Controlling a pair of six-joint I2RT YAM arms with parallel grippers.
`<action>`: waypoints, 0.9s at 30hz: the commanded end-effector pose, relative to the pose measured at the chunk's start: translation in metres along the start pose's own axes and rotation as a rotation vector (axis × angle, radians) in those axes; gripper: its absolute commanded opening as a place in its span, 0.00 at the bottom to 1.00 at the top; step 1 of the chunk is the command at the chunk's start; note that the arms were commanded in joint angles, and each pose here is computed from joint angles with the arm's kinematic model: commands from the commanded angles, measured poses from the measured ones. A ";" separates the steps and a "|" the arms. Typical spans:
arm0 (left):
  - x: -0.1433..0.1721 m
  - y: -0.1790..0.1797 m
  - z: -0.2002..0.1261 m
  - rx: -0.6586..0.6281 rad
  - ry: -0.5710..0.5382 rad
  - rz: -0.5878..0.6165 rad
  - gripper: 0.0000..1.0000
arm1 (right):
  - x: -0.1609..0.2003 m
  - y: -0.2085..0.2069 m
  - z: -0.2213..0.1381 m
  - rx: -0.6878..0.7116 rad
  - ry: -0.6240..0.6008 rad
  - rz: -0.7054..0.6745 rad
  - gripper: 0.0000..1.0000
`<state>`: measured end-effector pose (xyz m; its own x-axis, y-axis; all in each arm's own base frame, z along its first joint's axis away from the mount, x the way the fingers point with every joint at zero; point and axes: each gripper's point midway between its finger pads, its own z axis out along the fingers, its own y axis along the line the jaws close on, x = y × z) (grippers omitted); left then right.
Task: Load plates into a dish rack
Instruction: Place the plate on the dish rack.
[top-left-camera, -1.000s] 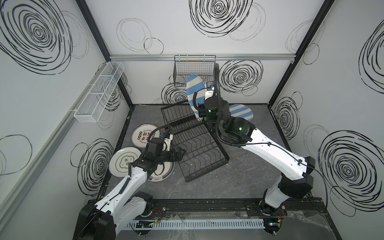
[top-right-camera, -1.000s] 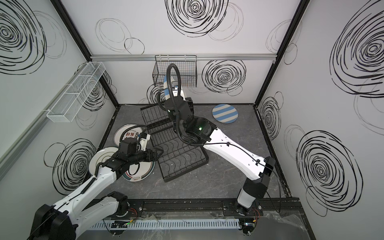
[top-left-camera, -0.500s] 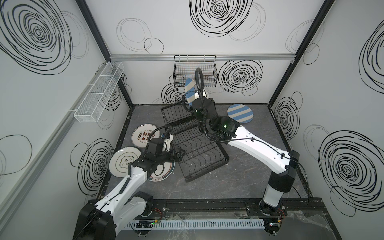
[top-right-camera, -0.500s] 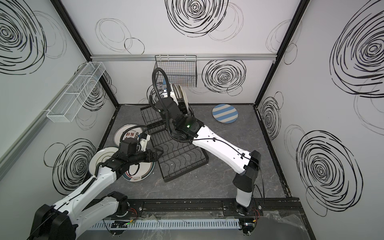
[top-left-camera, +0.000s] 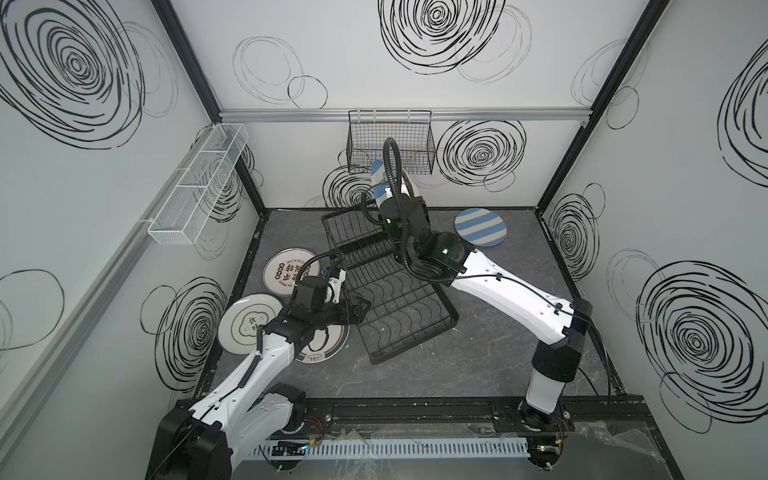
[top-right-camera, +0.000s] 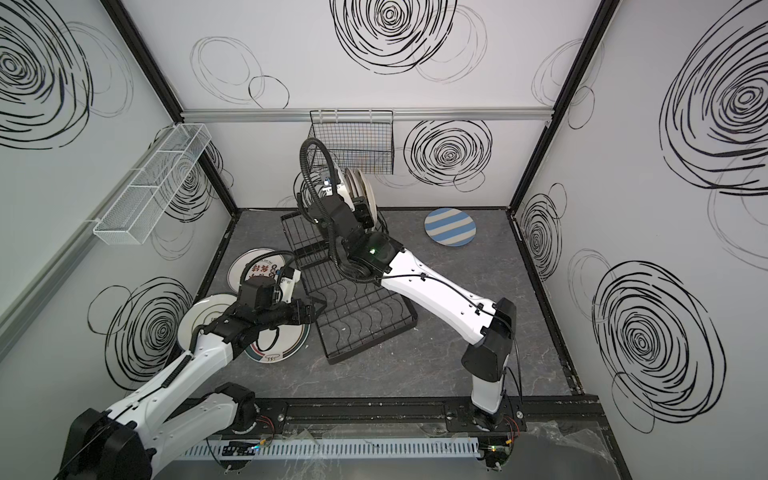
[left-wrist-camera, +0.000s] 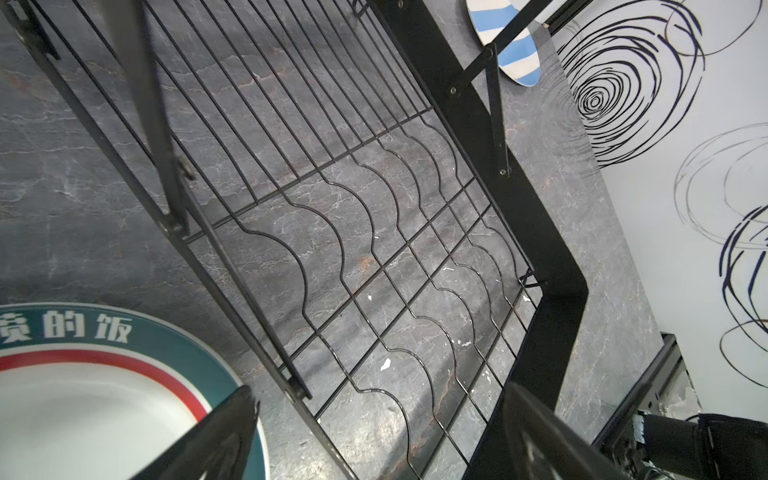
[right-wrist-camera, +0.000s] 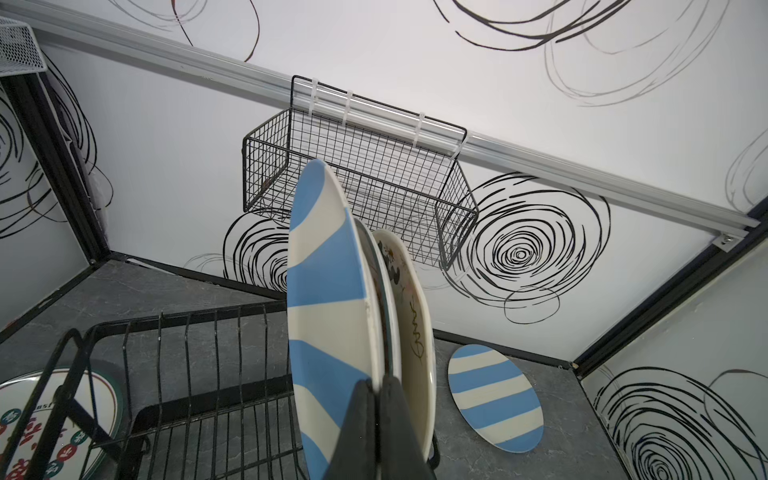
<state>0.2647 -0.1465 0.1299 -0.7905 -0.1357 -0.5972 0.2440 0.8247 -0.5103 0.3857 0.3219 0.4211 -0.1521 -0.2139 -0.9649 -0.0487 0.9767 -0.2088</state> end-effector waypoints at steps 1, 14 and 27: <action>-0.010 -0.005 -0.003 0.011 -0.028 0.018 0.96 | -0.009 -0.012 -0.002 0.030 -0.027 0.032 0.00; -0.008 -0.004 -0.002 0.007 -0.023 0.019 0.96 | 0.011 -0.006 0.002 0.020 0.012 0.016 0.00; -0.008 -0.004 -0.002 0.008 -0.025 0.017 0.96 | 0.018 0.007 0.000 -0.009 0.033 -0.005 0.08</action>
<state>0.2646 -0.1463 0.1295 -0.7912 -0.1358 -0.5962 0.2427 0.8252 -0.5101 0.3864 0.3258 0.3957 -0.1899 -0.2330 -0.9538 -0.0636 0.9723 -0.2248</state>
